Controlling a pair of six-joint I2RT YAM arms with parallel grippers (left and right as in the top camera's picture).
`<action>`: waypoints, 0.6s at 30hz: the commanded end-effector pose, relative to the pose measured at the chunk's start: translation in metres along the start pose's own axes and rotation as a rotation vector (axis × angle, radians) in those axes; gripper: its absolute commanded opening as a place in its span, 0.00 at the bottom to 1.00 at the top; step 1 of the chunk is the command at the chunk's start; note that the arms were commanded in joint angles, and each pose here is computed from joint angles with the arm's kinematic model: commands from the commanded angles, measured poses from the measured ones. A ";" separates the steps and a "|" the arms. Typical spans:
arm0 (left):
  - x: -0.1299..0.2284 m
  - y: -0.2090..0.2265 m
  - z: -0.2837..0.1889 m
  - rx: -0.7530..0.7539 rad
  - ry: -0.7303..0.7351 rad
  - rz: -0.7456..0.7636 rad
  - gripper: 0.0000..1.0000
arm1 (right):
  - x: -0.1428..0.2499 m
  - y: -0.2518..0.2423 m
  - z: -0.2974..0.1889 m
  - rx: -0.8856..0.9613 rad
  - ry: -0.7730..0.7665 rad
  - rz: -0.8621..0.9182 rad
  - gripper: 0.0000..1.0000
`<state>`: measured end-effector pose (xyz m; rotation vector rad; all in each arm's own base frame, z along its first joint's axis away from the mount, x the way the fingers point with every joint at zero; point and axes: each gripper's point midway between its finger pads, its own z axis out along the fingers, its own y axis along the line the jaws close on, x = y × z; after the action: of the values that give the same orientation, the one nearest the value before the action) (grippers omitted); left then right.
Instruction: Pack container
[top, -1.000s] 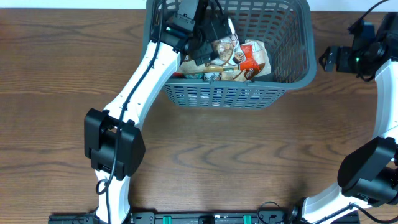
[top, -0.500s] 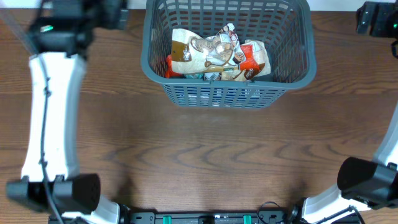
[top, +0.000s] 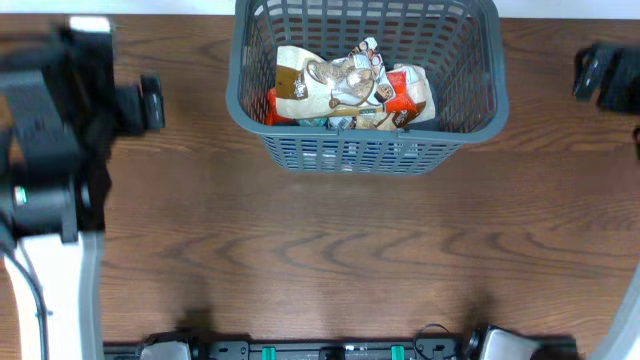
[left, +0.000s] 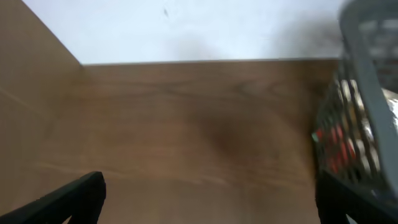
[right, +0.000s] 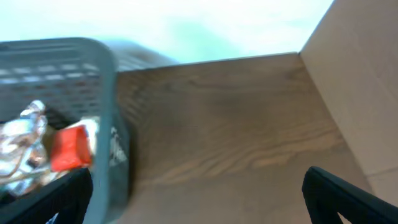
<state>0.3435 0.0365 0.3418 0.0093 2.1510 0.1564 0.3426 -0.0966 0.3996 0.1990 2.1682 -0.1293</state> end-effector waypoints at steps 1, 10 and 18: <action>0.039 -0.017 -0.012 0.074 -0.001 -0.029 0.99 | 0.040 0.021 -0.022 -0.039 0.018 0.009 0.99; 0.121 -0.041 -0.038 0.165 -0.001 -0.063 0.99 | 0.177 0.077 -0.054 -0.223 0.143 -0.135 0.99; 0.143 -0.043 -0.051 0.160 -0.050 -0.060 0.99 | 0.256 0.082 -0.046 -0.249 0.324 -0.191 0.99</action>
<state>0.2256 0.0006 0.2464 0.0411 2.1139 -0.0285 0.1814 0.0168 0.2263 -0.1371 2.4680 0.0909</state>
